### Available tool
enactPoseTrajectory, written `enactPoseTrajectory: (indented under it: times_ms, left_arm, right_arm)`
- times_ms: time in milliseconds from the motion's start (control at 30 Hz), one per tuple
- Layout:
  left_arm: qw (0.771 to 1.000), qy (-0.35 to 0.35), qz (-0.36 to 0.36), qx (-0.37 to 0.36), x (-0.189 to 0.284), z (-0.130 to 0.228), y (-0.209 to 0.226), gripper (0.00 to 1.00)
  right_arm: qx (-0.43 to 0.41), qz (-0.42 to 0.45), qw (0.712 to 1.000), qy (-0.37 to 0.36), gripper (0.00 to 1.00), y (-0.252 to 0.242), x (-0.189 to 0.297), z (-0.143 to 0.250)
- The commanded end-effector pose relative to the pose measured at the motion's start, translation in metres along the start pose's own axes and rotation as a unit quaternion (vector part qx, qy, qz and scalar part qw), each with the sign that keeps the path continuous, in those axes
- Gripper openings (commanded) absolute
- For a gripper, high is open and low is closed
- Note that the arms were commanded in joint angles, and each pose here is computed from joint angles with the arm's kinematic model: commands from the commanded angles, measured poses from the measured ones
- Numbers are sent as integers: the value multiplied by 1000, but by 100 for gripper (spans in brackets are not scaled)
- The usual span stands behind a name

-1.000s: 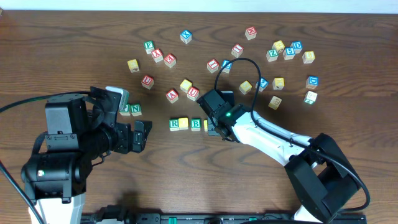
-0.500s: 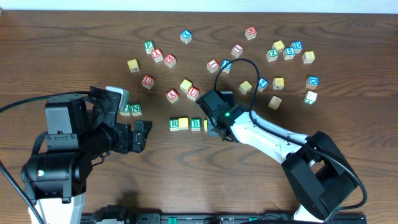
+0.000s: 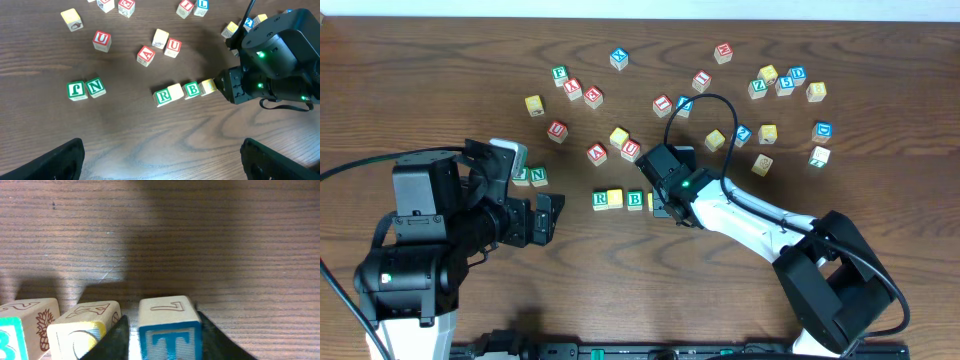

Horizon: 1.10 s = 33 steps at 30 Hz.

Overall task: Spell out ROBOT
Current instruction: 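Lower the T block beside the O block and open the right gripper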

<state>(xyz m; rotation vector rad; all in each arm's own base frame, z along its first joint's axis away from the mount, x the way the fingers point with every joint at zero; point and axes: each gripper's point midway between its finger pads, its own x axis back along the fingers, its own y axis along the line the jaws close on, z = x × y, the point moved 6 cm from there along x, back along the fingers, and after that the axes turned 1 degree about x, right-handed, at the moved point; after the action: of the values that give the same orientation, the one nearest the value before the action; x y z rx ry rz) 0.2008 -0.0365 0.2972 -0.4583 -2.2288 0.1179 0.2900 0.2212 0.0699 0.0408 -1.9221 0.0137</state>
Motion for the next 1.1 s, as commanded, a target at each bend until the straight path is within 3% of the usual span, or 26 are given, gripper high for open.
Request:
enactPoseTrajectory:
  times_ms: [0,500,667,1067]
  left_arm:
    - [1000,-4,5,-9,2,-2,-2,98]
    - [1000,-4,5,-8,2,-2,-2,98]
    - [1000,-4,5,-9,2,-2,-2,98]
    - [1000,-4,5,-9,2,-2,-2,98]
  right_arm:
    - [1,11,1000,2,39,-1,-5,4]
    - [0,20,1000,-9,42,-4,-5,0]
    - [7,19,999,-32,47,-2,-4,-9]
    - [4,31,998,-55,45,-19,9,-48]
